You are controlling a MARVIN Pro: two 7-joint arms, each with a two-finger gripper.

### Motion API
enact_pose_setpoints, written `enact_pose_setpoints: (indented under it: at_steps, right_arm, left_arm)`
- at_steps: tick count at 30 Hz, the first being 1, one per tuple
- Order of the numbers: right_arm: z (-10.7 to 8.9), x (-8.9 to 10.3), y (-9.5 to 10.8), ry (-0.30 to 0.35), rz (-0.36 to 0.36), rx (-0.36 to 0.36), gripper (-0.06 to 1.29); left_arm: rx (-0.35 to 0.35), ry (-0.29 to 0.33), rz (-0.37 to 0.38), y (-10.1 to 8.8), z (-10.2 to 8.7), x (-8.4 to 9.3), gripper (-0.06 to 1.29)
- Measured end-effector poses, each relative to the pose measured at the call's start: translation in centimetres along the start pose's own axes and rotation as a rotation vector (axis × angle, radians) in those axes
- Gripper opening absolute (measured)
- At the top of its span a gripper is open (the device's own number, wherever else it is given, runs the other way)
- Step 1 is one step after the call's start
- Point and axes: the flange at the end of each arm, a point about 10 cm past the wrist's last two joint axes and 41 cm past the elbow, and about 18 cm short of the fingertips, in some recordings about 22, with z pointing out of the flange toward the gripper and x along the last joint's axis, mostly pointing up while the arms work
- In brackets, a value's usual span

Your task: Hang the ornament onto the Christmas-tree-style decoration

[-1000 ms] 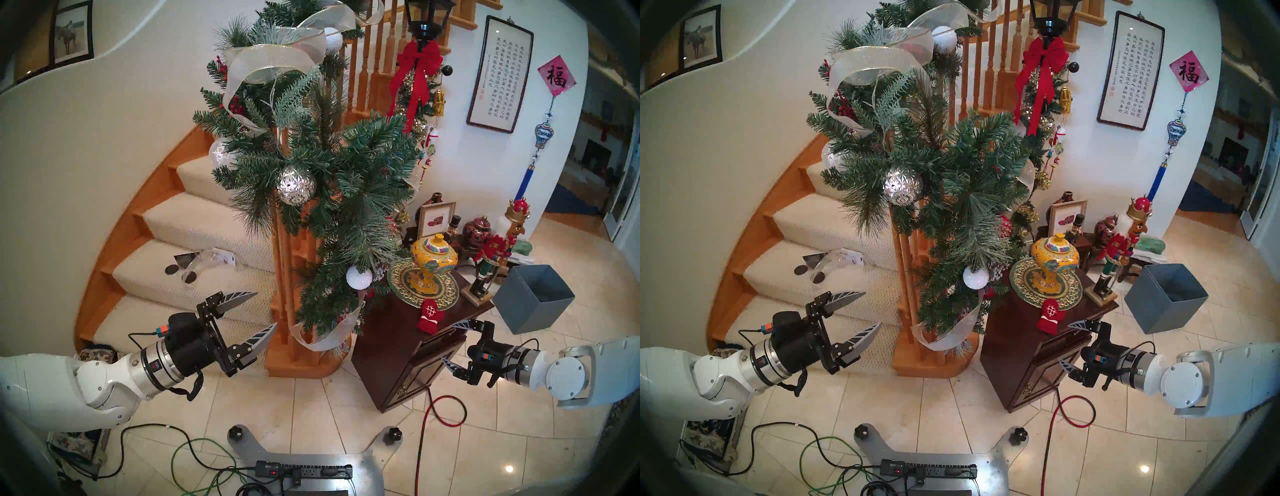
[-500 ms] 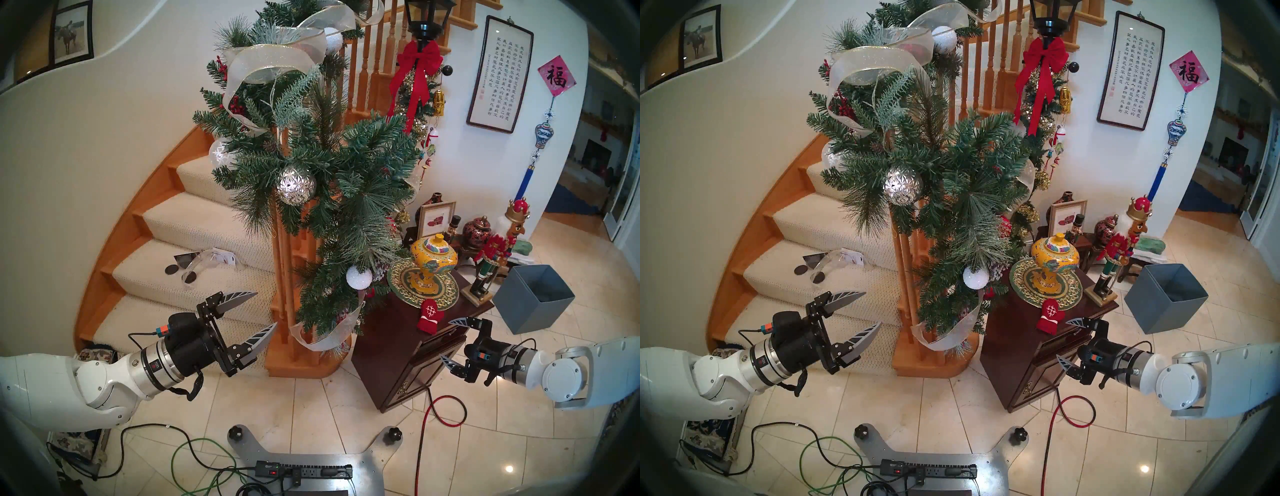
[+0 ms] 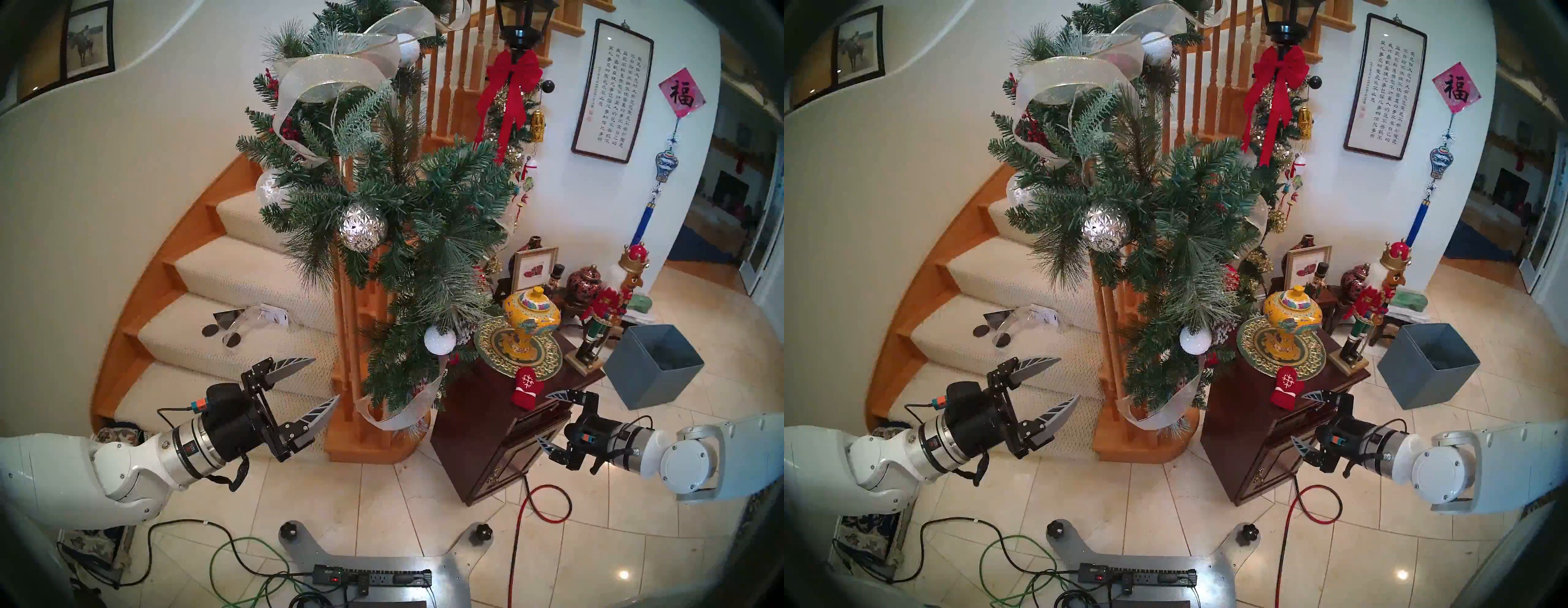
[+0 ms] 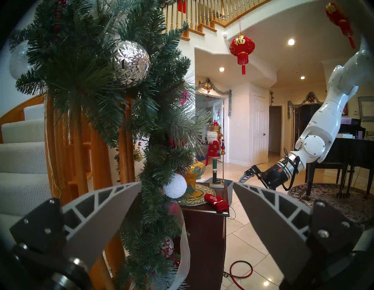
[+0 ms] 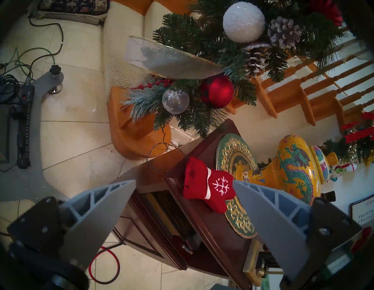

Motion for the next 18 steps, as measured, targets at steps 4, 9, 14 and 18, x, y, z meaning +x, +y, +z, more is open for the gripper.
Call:
enact_pose_setpoints:
  at_steps: [4, 9, 14, 18]
  right_arm:
    - [0.11, 0.18, -0.01, 0.001, -0.006, 0.008, 1.25]
    - [0.26, 0.36, -0.02, 0.001, -0.016, 0.025, 1.25]
    - [0.43, 0.48, 0.08, -0.002, -0.028, 0.042, 1.25]
    - [0.57, 0.5, 0.24, -0.004, -0.039, 0.052, 1.25]
  left_arm:
    - [0.0, 0.0, 0.0, 0.0, 0.0, 0.0, 1.23]
    - [0.0, 0.0, 0.0, 0.0, 0.0, 0.0, 1.23]
    - [0.0, 0.0, 0.0, 0.0, 0.0, 0.0, 1.23]
    - [0.0, 0.0, 0.0, 0.0, 0.0, 0.0, 1.23]
